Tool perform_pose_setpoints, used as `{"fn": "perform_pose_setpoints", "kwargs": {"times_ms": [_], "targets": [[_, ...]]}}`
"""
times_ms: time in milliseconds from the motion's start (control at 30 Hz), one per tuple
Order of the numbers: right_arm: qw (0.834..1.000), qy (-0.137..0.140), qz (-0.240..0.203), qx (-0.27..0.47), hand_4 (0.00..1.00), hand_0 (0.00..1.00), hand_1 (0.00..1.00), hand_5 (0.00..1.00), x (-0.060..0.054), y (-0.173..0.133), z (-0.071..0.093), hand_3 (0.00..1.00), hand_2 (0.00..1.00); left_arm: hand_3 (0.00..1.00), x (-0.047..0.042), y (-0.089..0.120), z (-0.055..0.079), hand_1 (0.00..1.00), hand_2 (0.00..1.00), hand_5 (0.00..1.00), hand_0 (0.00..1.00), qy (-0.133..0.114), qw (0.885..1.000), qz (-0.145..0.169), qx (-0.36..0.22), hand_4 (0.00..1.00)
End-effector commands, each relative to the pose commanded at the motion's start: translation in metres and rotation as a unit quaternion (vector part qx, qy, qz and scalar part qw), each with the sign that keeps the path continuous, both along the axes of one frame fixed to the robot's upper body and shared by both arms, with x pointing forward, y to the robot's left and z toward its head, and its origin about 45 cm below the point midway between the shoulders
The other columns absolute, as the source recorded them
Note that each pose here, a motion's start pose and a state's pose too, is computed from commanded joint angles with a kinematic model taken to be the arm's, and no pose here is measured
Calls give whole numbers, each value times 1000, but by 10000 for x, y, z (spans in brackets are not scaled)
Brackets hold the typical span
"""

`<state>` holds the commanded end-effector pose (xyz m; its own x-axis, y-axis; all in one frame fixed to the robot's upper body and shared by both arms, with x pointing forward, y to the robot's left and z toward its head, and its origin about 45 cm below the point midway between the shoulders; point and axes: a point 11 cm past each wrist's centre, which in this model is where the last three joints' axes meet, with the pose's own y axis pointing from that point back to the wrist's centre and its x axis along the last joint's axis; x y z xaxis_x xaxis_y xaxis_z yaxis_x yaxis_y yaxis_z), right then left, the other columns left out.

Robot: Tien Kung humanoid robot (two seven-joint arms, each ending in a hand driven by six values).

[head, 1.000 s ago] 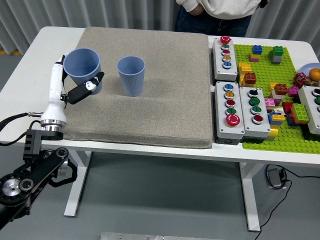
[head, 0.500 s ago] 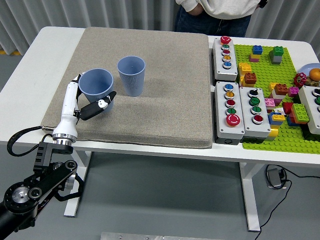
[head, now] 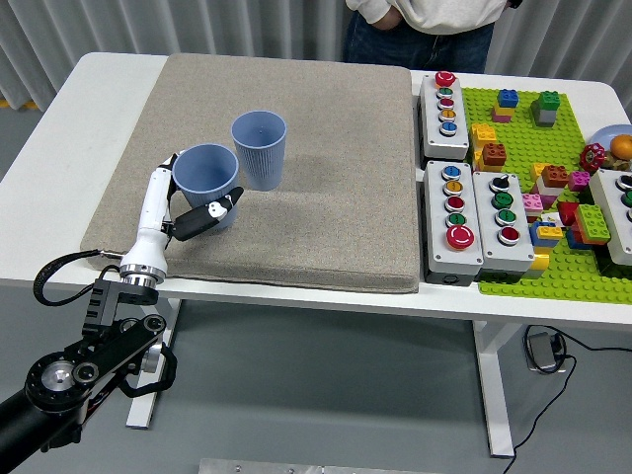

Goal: Pick cup pour cup place

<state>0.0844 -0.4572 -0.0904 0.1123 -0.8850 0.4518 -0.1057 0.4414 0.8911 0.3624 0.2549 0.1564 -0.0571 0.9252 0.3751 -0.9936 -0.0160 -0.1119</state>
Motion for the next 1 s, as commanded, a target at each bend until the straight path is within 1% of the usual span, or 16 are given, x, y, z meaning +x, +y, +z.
{"fn": "perform_pose_setpoints", "kwargs": {"times_ms": [100, 167, 200, 300, 467, 567, 600, 767, 800, 967, 1000], "targets": [[1000, 1, 0, 1, 7, 690, 660, 288, -9, 7, -4, 599, 602, 567, 8, -8, -26, 520, 554, 255, 501, 4, 1000, -4, 4, 776], [1000, 2, 1, 1, 7, 690, 660, 288, -19, 8, -7, 599, 602, 567, 14, -29, -46, 520, 554, 255, 501, 11, 1000, -16, 11, 776], [1000, 3, 1, 1, 8, 690, 660, 287, -22, 8, -8, 599, 602, 680, 15, -35, -51, 598, 650, 301, 556, 13, 1000, -19, 12, 826], [1000, 4, 2, 1, 8, 690, 660, 287, -38, 12, -12, 599, 602, 680, 15, -47, -91, 598, 650, 301, 556, 21, 999, -26, 14, 826], [1000, 7, 1, 2, 8, 690, 660, 286, -62, 19, -20, 598, 603, 694, 8, -40, -130, 606, 659, 295, 572, 25, 999, -25, 15, 827], [1000, 7, 0, 3, 8, 690, 660, 286, -71, 21, -22, 598, 603, 694, 4, -44, -131, 606, 659, 295, 572, 24, 999, -27, 17, 827], [1000, 7, 0, 3, 7, 690, 660, 287, -71, 21, -22, 598, 602, 700, 6, -44, -122, 609, 661, 313, 573, 22, 999, -28, 17, 843], [1000, 6, 0, 3, 7, 690, 660, 287, -56, 17, -18, 598, 602, 700, 19, -55, -85, 609, 661, 313, 573, 14, 999, -32, 17, 843], [1000, 5, 0, 2, 7, 690, 660, 286, -54, 17, -18, 598, 602, 733, 21, -58, -88, 622, 699, 347, 590, 16, 999, -35, 18, 873], [1000, 5, 1, 2, 7, 690, 660, 286, -45, 17, -16, 598, 602, 733, 27, -75, -107, 622, 699, 347, 590, 24, 998, -48, 22, 873], [1000, 5, 1, 2, 7, 690, 660, 286, -45, 17, -16, 599, 602, 808, 27, -78, -109, 653, 767, 377, 607, 24, 998, -50, 22, 903]]}}
